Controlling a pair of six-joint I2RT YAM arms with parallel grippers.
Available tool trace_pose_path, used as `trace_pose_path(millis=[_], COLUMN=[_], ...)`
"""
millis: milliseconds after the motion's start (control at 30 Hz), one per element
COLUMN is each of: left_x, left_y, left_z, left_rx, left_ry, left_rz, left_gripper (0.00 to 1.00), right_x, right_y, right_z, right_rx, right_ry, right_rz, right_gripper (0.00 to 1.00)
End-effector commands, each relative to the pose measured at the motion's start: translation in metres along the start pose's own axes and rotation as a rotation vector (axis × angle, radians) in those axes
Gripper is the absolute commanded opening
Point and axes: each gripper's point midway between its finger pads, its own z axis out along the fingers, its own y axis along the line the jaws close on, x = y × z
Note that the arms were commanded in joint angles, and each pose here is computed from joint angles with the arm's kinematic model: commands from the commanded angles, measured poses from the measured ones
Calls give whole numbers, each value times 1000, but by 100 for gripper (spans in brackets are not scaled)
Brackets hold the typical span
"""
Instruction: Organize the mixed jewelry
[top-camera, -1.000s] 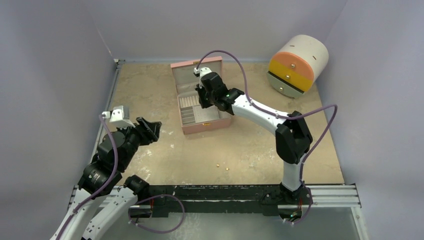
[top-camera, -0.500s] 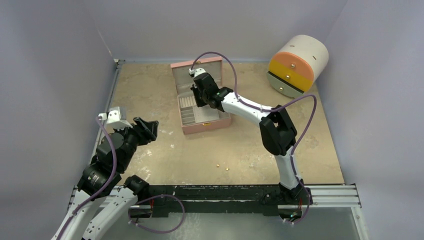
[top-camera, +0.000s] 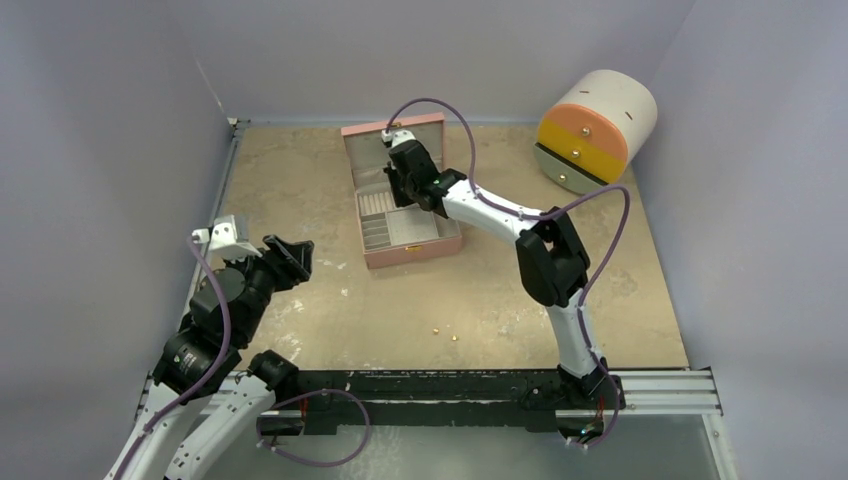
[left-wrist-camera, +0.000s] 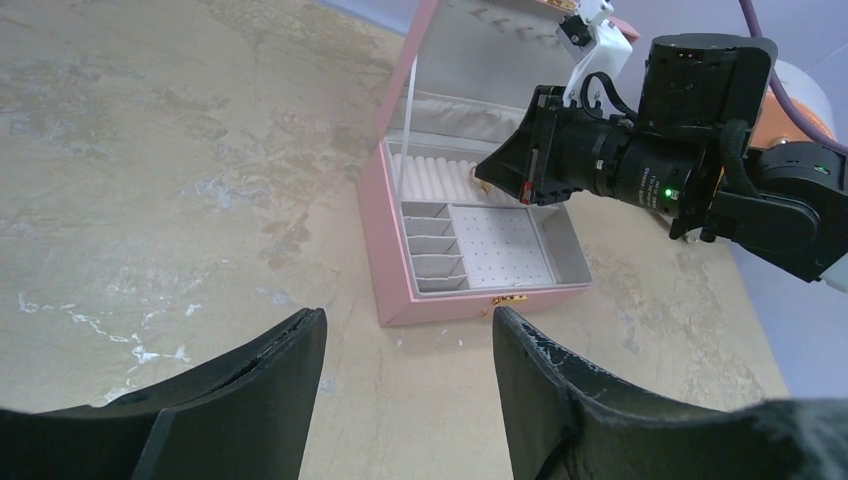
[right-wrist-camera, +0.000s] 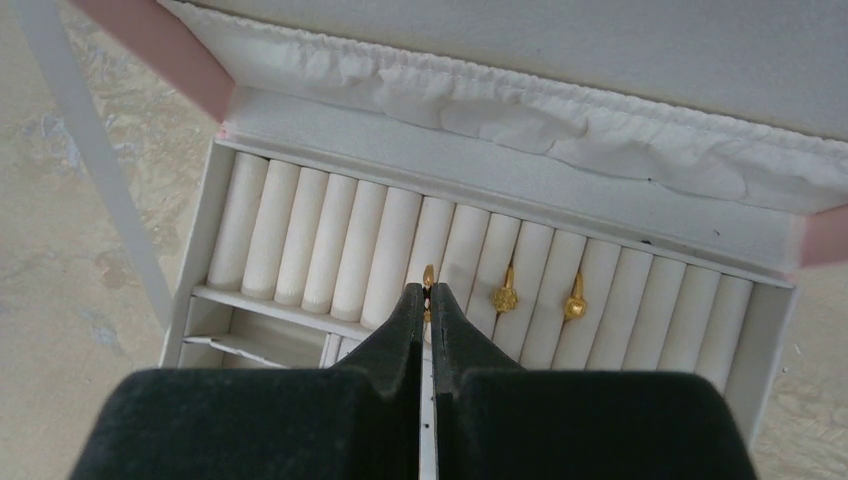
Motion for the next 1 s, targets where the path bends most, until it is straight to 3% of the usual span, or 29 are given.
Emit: trace_pose_path(millis=[0,967], left_x=[-6,-7], left_y=[2,4], left_z=[-1,-1], left_rx=[-11,-19], left_ry=[-32,-36], left_rz=[-20,-23], left_gripper=[62,62], right_x=[-21,20], right_y=[1,-6], right_z=[1,27], right_rx=[7,51], right_ry=[-52,47], right_rz=[33,72], right_gripper=[0,0])
